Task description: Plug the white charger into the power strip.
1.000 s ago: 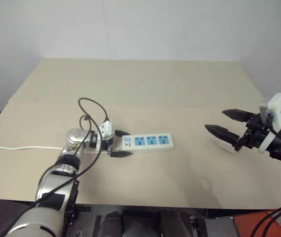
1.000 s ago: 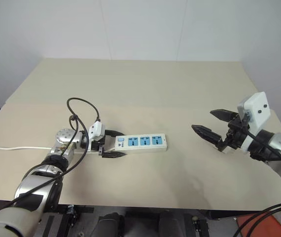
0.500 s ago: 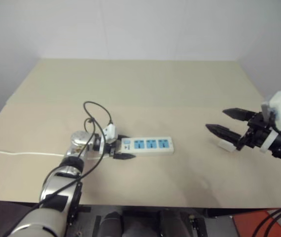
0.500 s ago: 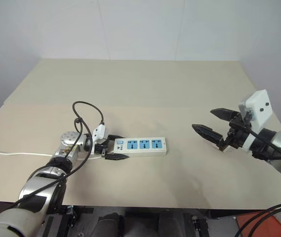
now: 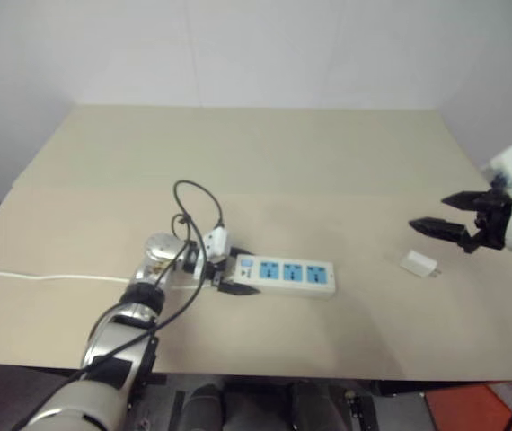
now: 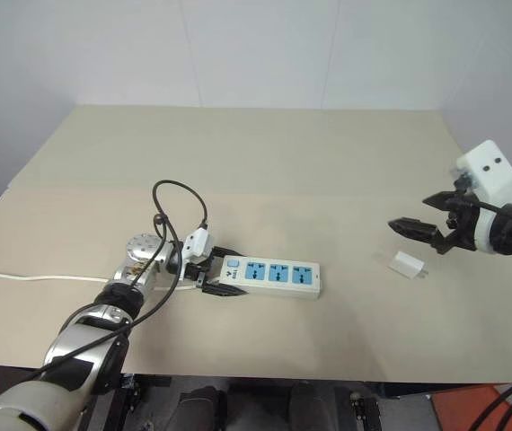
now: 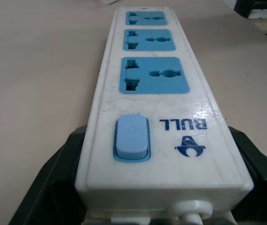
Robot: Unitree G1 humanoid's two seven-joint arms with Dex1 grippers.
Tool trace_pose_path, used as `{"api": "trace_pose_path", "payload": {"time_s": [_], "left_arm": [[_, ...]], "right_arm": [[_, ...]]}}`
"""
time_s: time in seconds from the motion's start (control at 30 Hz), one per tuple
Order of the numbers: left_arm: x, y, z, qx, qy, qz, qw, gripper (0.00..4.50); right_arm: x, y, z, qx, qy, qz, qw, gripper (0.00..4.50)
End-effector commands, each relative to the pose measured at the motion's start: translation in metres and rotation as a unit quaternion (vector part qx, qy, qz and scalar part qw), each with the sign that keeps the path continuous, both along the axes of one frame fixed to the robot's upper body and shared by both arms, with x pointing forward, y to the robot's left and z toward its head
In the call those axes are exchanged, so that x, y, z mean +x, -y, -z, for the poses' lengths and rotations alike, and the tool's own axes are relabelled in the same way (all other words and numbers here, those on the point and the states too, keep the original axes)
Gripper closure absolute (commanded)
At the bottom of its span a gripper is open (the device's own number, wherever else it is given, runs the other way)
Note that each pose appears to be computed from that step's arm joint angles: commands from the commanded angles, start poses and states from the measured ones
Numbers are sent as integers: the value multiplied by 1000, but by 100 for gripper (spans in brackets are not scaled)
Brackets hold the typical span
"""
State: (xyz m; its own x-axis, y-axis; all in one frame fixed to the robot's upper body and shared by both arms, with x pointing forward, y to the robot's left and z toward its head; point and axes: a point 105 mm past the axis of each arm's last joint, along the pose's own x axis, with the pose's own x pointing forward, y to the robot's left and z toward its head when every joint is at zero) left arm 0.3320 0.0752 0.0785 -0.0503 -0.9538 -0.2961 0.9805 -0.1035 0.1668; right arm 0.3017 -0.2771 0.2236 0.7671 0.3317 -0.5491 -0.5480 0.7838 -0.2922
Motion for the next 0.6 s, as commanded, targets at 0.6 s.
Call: {"api": "trace_pose_path", "payload": {"time_s": [0.6], "left_arm": [[-12, 18, 11, 41, -9, -17, 999, 117]], "right_arm": [[43, 9, 56, -164, -178, -57, 969, 0]]}}
